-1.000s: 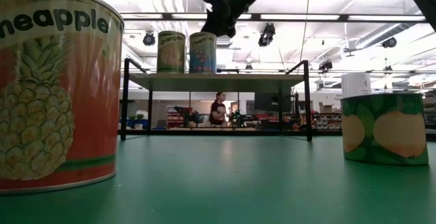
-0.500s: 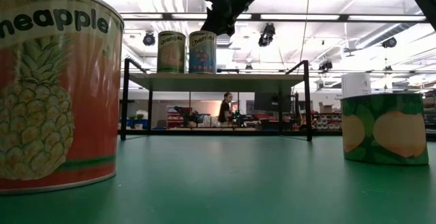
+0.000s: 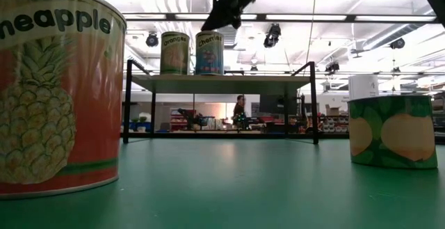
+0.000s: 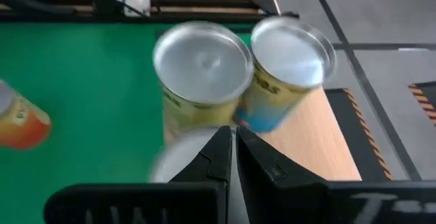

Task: Pick and place cans onto a shelf
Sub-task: Put the top canned pineapple on the shelf

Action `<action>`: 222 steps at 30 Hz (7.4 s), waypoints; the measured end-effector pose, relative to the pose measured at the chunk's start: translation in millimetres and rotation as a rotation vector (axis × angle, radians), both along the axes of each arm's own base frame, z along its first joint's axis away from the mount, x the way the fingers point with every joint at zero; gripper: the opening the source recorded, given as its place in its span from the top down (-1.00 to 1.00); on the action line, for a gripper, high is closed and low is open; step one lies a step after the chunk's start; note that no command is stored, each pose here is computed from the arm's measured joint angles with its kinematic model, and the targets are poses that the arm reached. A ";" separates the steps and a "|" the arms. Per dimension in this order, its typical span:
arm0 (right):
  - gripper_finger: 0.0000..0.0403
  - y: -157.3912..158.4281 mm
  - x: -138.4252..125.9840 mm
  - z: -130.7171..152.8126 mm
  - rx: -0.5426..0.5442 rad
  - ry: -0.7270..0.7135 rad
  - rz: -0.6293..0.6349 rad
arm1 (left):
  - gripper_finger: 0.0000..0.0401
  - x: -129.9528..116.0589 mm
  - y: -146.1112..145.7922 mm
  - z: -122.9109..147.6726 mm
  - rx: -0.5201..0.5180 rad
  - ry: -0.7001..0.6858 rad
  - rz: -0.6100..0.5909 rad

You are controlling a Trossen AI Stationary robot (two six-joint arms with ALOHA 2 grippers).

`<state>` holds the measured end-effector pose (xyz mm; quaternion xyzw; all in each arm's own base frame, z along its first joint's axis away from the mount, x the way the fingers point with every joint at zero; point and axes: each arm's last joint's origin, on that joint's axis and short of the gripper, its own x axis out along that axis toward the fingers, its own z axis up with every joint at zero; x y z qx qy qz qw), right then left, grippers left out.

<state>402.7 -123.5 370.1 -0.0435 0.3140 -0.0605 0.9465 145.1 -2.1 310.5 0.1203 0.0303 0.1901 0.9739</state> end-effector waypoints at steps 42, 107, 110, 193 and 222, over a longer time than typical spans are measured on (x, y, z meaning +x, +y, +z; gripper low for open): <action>0.94 190.0 95.8 -126.1 0.131 0.020 0.341 | 1.00 -0.1 0.0 7.3 0.010 -0.003 0.000; 0.95 206.5 113.5 -166.5 -0.156 0.002 0.603 | 1.00 0.2 0.0 7.1 0.028 0.006 0.000; 0.96 205.9 109.9 -158.2 -0.148 0.010 0.599 | 1.00 0.2 0.0 7.1 0.028 0.006 0.000; 0.96 -39.6 -56.0 -10.2 -0.159 0.130 -0.006 | 1.00 2.2 -0.2 5.1 0.028 0.023 0.000; 0.70 -29.7 -87.4 32.0 -0.049 0.286 -0.140 | 1.00 2.1 -0.2 4.8 0.023 0.025 0.000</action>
